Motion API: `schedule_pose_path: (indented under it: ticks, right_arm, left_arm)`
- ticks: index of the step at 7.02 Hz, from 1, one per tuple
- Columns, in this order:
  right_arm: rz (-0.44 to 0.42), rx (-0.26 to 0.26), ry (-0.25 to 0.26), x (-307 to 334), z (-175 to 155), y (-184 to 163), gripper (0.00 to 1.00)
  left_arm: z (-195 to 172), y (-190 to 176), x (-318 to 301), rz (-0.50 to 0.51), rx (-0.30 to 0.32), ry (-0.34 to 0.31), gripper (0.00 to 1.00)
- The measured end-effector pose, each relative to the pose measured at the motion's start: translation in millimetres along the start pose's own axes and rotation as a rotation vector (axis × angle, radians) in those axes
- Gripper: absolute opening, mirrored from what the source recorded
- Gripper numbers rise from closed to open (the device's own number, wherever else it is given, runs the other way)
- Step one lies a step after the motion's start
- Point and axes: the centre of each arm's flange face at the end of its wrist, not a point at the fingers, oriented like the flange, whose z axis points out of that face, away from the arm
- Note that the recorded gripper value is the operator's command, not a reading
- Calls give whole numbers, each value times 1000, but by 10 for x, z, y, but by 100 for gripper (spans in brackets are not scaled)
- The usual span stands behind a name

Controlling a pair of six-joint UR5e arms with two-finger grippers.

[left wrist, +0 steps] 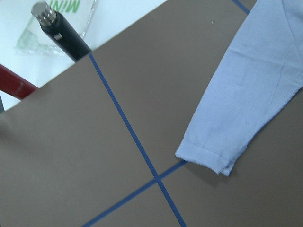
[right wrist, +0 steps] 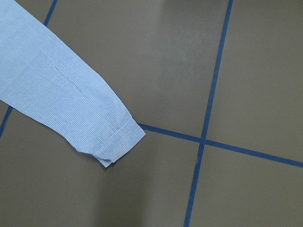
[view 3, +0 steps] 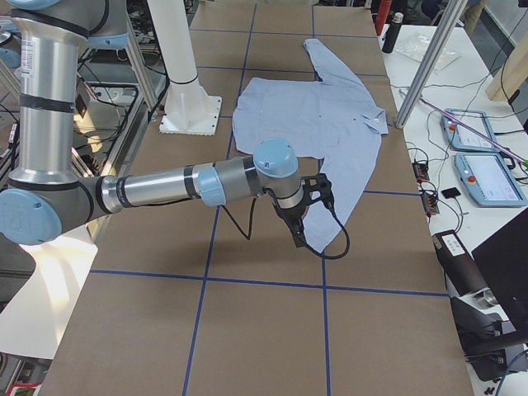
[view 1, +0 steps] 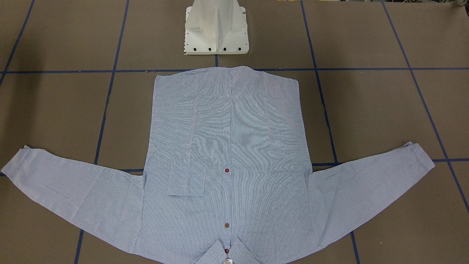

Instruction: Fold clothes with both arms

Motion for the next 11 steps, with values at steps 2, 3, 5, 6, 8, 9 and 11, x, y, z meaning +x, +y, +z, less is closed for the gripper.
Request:
schedule_pose_path:
  ticks: [2,3,5,6,8,9,11]
  right_arm:
    - [64,30,-47,-283,400,-61,100]
    - [114,49,-73,-445,690,-52,100]
    - [198,126,-75,-723,1444,77,99]
    - [235,166,-70,-870,1785,169,95]
    - [287,207,-50,-1071,2215,347,80]
    - [295,212,-30,-1092,2345,412,72]
    - [292,214,6,-1096,2518,500,66]
  left_arm:
    - [-8,-25,-7,7,8,-5,100]
    - [-7,-19,-8,7,8,-5,100]
    - [-8,4,-3,6,6,-4,100]
    - [-6,17,-2,6,4,-4,100]
    - [-3,25,-3,6,3,-3,100]
    - [-3,25,-1,6,3,-3,100]
    - [0,28,-2,6,3,-3,100]
